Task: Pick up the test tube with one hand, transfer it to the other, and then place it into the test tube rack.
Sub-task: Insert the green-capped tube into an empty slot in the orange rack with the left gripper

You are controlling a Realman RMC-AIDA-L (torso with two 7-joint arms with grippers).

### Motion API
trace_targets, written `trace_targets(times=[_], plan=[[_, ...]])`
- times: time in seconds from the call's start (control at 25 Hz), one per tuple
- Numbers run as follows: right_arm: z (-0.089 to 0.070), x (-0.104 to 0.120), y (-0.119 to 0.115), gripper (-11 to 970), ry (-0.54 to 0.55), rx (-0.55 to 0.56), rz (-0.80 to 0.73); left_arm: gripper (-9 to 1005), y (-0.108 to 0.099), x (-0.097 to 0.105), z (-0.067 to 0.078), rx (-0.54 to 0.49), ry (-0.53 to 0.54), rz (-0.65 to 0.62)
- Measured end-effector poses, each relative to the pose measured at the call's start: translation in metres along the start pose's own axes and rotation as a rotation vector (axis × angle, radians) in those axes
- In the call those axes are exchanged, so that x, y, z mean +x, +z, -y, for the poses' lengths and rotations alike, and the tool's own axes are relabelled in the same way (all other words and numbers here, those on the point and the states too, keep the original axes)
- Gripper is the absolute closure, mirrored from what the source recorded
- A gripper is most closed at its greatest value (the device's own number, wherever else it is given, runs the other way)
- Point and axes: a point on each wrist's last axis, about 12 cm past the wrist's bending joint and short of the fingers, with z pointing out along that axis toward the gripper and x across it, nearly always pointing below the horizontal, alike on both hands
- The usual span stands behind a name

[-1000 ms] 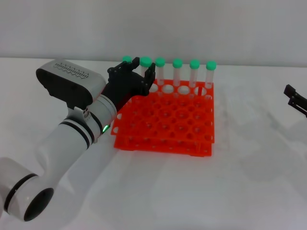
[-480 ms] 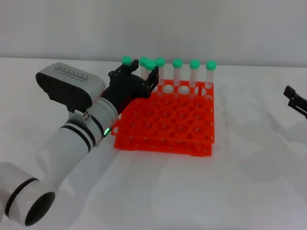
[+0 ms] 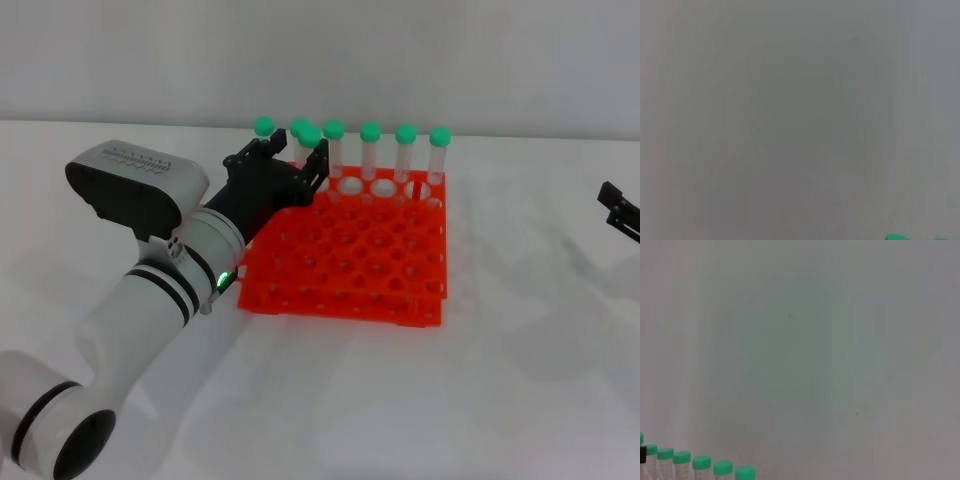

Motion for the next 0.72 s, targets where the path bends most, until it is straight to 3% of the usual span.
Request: trace_targets(times=[0.72], plan=[[0.002, -0.0008, -0.0038, 140, -0.007, -0.001, 0.005, 429, -0.006, 0.0005, -0.0033, -0.021, -0.216, 0.014]])
